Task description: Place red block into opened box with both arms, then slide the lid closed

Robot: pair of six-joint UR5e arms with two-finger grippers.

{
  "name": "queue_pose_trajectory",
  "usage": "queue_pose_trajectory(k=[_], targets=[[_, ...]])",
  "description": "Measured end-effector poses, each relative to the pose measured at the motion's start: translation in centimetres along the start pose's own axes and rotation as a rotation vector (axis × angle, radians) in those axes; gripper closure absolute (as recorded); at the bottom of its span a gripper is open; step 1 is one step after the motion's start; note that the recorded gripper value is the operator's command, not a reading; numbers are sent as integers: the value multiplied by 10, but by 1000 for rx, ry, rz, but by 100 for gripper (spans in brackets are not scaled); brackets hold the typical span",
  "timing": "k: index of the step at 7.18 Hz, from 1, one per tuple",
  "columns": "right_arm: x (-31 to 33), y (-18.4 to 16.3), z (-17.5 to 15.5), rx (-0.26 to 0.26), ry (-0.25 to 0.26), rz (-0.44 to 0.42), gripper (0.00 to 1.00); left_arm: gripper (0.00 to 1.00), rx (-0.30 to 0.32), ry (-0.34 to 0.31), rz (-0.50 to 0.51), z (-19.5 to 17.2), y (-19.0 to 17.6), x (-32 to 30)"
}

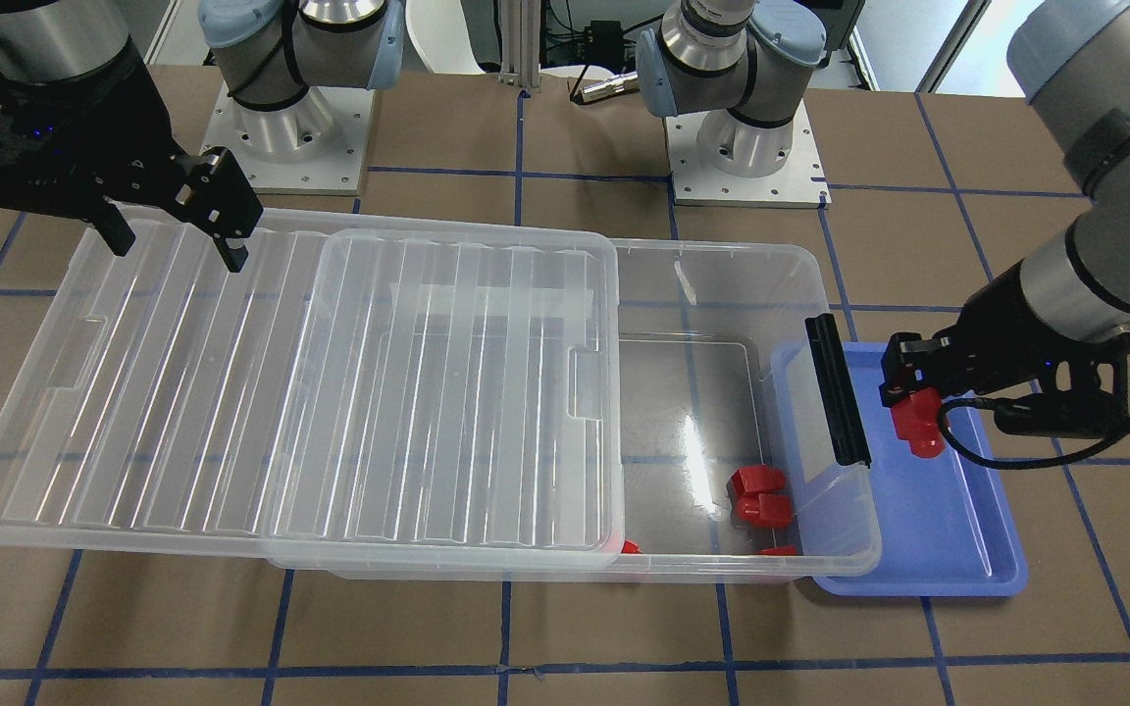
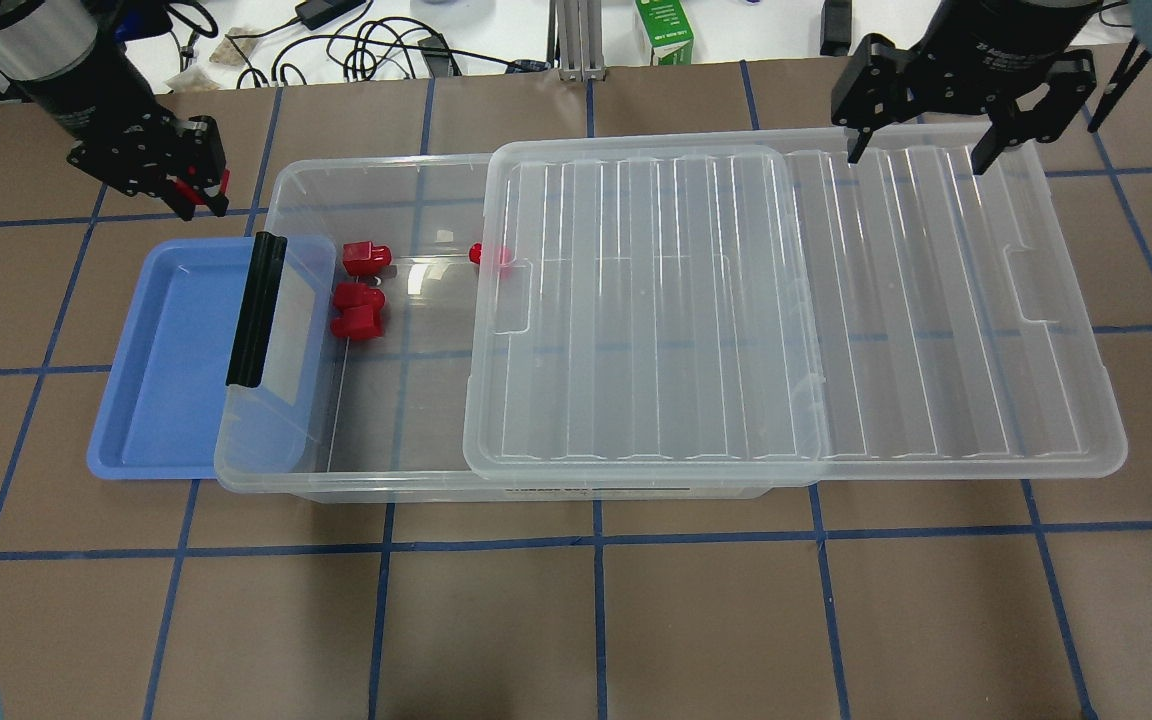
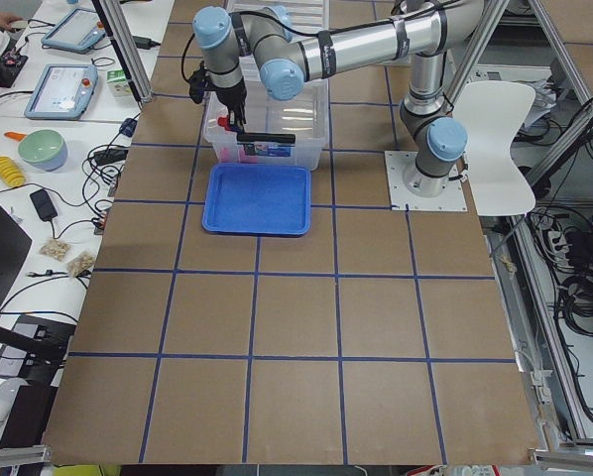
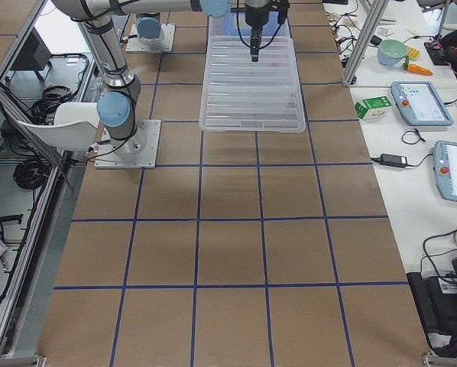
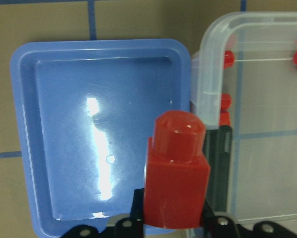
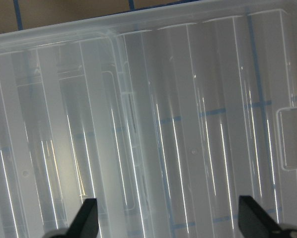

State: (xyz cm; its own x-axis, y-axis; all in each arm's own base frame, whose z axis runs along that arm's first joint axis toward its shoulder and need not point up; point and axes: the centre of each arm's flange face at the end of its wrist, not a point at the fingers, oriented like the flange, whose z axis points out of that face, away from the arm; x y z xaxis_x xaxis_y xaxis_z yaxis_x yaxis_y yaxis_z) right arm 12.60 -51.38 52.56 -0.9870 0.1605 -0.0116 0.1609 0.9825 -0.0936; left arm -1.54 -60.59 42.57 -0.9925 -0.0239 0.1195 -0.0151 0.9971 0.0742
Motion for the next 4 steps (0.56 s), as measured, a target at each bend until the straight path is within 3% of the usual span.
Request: queue_pose_trajectory(k=[2, 4], targets=[[-6, -1, 1, 3, 0, -13, 0, 100, -20, 8, -52, 32, 1, 49], [-6, -1, 2, 4, -1, -19, 0, 100, -23, 6, -87, 89, 8, 73]])
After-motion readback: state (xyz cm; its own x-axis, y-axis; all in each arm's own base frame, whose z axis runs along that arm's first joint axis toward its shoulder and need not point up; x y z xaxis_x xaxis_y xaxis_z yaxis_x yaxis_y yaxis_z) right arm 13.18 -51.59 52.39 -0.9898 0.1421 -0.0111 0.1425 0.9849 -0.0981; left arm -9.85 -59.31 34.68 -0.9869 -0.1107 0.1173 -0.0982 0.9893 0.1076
